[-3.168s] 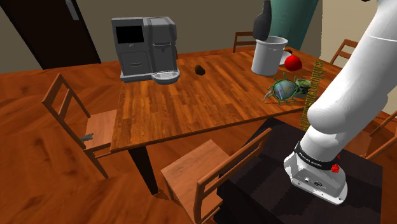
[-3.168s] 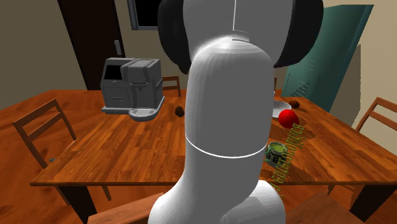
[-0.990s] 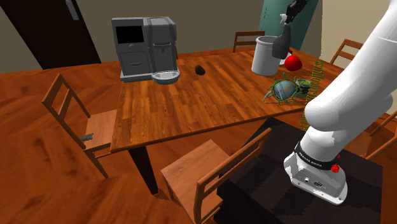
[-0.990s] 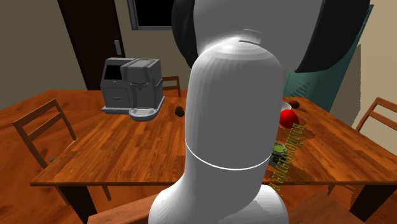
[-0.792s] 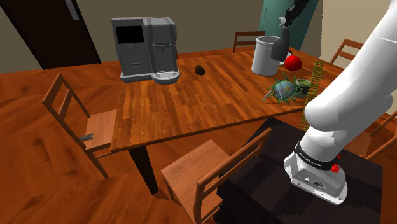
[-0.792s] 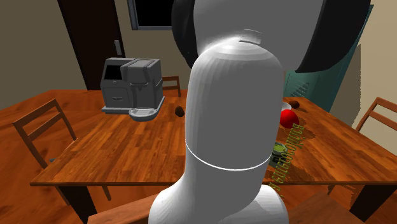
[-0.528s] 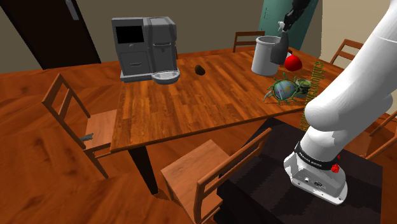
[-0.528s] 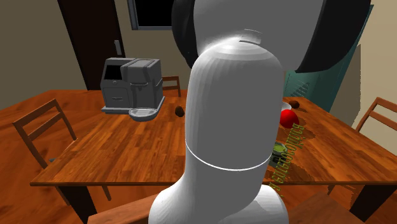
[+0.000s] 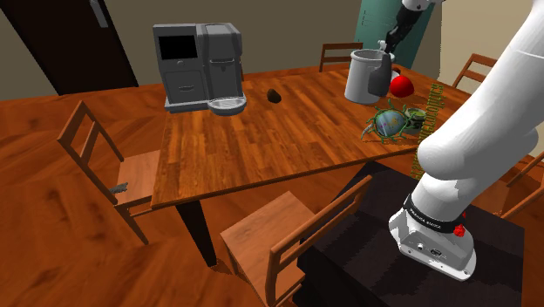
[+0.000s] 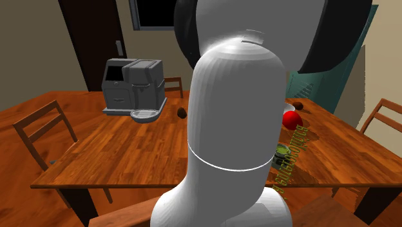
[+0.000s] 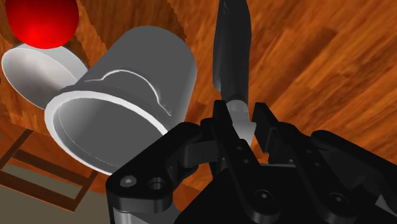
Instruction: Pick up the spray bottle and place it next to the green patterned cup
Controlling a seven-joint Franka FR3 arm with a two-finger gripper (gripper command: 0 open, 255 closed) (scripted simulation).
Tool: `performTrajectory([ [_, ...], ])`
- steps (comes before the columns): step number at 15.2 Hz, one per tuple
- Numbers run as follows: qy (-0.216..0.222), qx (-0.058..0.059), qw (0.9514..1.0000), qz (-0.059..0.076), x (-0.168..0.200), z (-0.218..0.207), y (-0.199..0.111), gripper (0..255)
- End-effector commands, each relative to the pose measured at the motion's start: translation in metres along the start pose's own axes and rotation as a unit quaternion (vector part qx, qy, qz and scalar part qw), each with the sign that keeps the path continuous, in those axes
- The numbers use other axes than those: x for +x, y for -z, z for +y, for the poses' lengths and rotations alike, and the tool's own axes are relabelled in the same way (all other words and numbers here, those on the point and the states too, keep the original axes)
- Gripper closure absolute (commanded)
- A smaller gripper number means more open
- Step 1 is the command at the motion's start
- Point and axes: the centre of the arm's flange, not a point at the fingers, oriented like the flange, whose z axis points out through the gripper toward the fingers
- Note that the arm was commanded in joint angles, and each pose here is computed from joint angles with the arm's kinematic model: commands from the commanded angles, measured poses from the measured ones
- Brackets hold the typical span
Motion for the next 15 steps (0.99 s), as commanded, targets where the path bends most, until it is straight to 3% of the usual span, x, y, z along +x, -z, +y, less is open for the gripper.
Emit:
performTrajectory([
  [1,0.0,0.0,1.0,0.0,-0.004,-0.001,-0.01,255],
  [15,0.0,0.0,1.0,0.0,-0.027,-0.012,-0.079,255],
])
